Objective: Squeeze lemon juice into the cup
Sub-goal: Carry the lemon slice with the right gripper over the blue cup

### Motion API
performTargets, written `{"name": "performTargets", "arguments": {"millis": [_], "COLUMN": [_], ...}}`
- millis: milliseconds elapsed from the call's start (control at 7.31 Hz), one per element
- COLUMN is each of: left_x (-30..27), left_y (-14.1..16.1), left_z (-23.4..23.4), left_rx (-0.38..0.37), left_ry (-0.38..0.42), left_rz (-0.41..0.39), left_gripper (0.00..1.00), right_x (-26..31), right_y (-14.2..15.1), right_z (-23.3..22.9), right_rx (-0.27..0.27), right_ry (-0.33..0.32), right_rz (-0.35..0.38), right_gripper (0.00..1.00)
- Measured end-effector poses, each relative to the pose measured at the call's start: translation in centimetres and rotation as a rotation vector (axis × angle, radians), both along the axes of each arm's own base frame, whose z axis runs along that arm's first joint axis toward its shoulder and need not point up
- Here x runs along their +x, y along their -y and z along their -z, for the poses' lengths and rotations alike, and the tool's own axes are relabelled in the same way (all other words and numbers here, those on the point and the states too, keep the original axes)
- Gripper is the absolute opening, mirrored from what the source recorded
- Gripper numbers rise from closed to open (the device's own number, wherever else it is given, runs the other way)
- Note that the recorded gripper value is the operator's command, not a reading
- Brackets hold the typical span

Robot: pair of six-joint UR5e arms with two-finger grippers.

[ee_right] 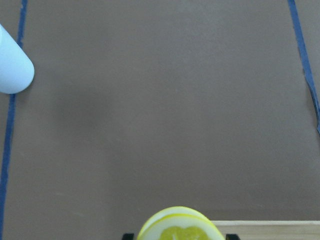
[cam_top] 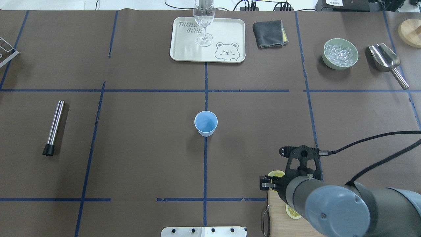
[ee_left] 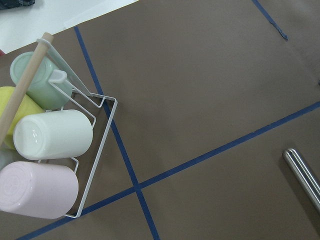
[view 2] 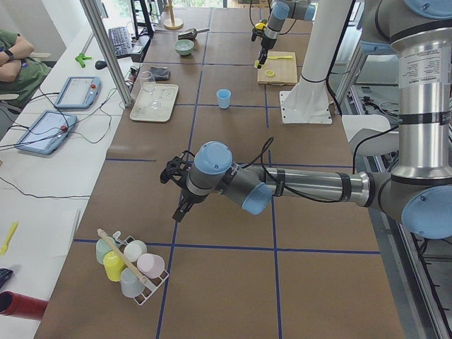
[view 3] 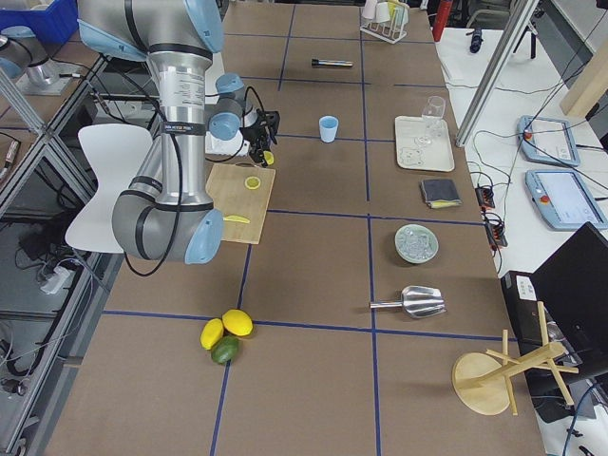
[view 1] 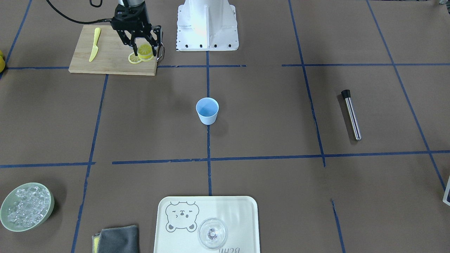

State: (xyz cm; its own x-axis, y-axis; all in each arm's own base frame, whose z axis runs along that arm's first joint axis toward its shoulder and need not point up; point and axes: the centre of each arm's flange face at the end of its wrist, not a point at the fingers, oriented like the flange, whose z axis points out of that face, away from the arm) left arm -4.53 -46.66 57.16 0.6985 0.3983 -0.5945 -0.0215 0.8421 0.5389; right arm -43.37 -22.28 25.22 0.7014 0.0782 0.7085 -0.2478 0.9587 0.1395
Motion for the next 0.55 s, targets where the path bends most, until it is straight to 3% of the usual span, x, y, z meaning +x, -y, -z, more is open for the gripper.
{"name": "performTargets", "arguments": {"millis": [274,547], "left_x": [0.0,0.0], "left_y": [0.0,0.0], "left_z": [-0.1,-0.3], "left_rx": [-0.003,-0.007], "left_ry": [0.001,0.001], "left_rz": [0.0,0.001], "left_gripper": [1.0,1.0], "right_x": [-1.8,-3.5], "right_y": [4.7,8.8], "right_z": [5.6,8.9], "right_rx": [-0.037,-0.03], "right_ry": [-0.003,-0.003], "right_rz": [-0.025,-0.039], "right_gripper": [0.09,0.09]}}
